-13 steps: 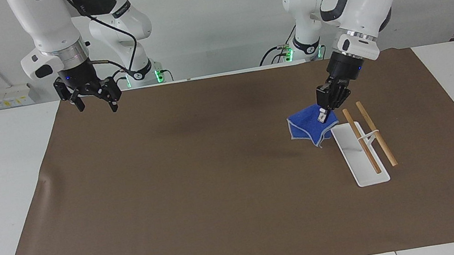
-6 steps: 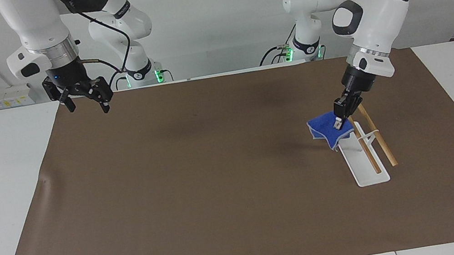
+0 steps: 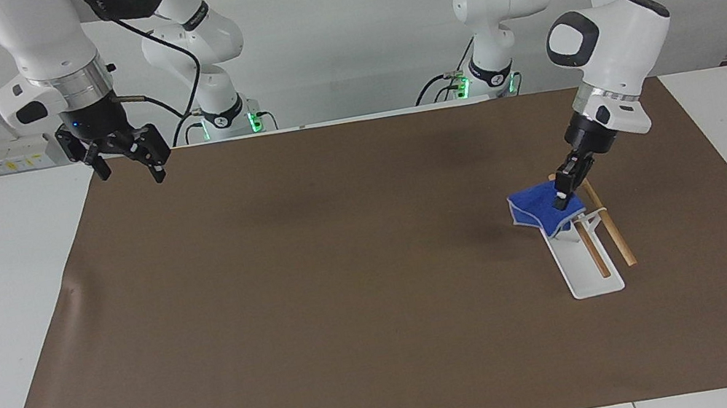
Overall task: Right arm passes towel to left arm to hang
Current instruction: 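Carry the towel with the left gripper over the dowel rack, then lower the towel with the left gripper onto the wooden dowels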
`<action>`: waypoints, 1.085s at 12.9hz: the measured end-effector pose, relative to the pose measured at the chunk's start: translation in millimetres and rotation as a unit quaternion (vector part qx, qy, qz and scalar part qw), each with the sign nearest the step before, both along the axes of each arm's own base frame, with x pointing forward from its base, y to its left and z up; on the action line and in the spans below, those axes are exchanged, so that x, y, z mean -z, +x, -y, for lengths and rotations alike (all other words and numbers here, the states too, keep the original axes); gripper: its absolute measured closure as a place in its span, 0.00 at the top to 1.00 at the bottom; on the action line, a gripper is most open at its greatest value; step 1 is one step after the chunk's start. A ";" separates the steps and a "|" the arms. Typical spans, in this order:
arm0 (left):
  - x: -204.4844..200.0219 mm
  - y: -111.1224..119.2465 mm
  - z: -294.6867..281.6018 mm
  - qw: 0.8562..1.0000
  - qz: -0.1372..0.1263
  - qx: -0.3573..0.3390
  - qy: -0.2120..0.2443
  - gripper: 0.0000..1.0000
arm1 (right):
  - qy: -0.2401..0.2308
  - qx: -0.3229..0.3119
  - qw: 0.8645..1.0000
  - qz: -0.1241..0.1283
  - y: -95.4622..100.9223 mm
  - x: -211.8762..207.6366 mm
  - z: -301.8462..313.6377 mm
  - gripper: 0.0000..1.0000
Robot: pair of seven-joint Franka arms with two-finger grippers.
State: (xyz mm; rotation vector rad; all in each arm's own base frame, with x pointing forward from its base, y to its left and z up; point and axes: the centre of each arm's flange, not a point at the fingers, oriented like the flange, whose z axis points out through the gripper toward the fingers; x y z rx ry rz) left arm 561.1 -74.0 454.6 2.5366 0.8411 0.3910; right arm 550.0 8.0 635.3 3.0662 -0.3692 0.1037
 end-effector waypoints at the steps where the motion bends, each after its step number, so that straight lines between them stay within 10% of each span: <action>1: -2.1 2.4 -8.2 1.000 0.010 -0.011 0.001 0.02 | 0.000 0.000 1.000 -0.002 -0.2 0.6 1.8 1.00; 14: -10.7 17.8 -98.2 0.990 0.083 -0.115 0.019 0.02 | 0.043 -0.046 0.997 -0.047 -7.8 12.5 2.3 1.00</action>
